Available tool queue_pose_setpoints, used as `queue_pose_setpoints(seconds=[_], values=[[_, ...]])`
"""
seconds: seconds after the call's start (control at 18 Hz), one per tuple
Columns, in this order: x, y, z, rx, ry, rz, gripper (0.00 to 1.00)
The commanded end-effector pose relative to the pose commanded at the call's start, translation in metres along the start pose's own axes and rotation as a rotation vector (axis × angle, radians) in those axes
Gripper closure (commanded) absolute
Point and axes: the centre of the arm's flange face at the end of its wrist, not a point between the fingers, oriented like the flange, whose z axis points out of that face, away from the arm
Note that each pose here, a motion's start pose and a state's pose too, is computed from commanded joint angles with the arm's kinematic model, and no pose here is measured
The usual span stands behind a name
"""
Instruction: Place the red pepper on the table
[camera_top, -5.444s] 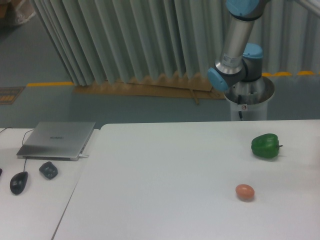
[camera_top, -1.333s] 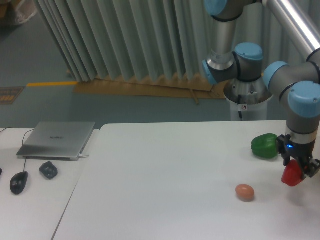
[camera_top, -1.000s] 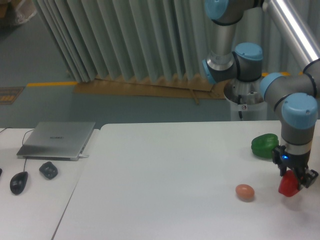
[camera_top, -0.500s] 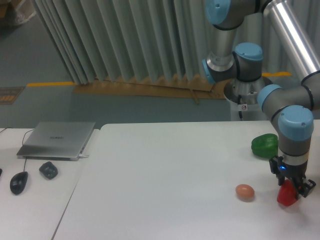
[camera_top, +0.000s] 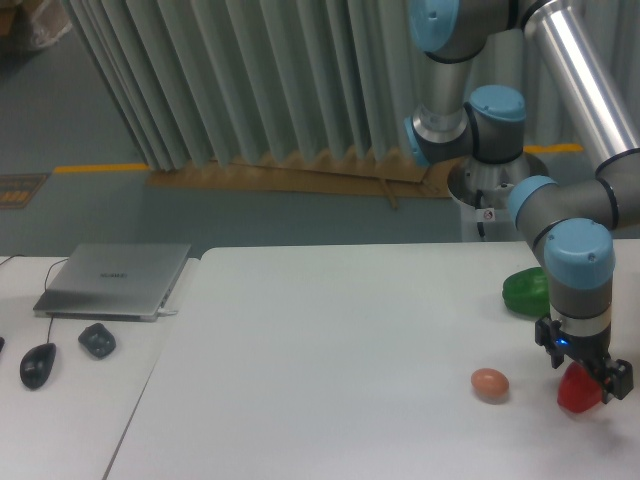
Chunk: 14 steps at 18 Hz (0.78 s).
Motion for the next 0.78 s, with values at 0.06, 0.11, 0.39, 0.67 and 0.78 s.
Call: queue_pose_setpoints(seconds=[0.06,0.11,0.39,0.67,0.78], values=[[0.001,0.002,-0.006,-0.002,-0.008,-0.002,0.0],[0.005,0.005,-0.014,-0.002,-0.013,-0.004,0.0],[0.015,0.022,-0.042,-0.025,-0.066,-0.003,0.0],[0.014,0.025,-0.053,-0.01,-0.079,-0.013,0.0],[0.014,0.024,-0.054,-0.003,-0.079,-0.01,0.0]])
